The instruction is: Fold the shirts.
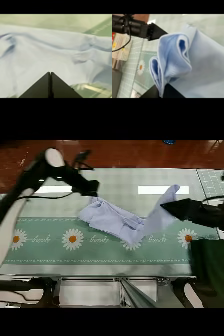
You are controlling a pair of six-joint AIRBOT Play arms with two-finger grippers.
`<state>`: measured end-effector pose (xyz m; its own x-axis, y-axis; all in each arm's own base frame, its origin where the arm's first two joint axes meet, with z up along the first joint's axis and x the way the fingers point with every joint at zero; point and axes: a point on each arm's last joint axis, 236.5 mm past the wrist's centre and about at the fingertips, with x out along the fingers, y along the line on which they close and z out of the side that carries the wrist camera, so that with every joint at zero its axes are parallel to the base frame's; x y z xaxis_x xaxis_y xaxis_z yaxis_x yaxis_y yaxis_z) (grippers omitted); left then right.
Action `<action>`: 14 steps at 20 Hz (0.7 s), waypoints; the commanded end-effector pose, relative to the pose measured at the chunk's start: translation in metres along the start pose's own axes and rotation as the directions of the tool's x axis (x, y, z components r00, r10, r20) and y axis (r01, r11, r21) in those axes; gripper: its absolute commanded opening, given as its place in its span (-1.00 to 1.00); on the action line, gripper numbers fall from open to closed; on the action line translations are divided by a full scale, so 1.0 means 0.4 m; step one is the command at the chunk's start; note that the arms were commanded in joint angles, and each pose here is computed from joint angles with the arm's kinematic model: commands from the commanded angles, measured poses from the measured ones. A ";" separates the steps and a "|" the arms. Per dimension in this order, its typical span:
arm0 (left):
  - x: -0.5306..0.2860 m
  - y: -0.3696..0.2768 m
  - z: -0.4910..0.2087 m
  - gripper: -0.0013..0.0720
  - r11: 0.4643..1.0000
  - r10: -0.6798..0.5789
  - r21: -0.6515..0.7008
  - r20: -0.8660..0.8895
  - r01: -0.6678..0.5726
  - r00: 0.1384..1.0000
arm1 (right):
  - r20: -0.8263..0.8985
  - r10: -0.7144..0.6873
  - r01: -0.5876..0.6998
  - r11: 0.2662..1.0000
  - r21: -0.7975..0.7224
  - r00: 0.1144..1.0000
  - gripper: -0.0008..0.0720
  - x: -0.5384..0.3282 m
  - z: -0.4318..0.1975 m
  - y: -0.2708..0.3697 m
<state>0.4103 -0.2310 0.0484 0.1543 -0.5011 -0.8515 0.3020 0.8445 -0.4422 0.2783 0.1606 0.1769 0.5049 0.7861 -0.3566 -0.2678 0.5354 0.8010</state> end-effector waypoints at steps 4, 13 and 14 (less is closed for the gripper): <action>-0.277 0.196 -0.159 -0.90 0.973 0.186 -0.189 0.327 -0.129 0.926 | -0.173 0.056 -0.057 0.998 -0.005 0.983 -0.92 0.313 0.002 0.025; -0.243 0.081 -0.359 -0.89 0.977 0.034 -0.205 0.434 0.062 0.900 | -0.385 0.090 -0.051 0.993 0.109 0.918 -0.92 0.687 -0.071 -0.020; -0.235 0.075 -0.363 -0.90 0.978 0.027 -0.200 0.424 0.064 0.905 | -0.391 0.089 -0.045 0.992 0.119 0.916 -0.92 0.711 -0.077 -0.026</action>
<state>0.2806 -0.1206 0.0784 0.5502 -0.4722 -0.6887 0.1083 0.8582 -0.5018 0.3900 0.3594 0.0754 0.1529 0.8859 -0.4380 -0.2250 0.4628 0.8574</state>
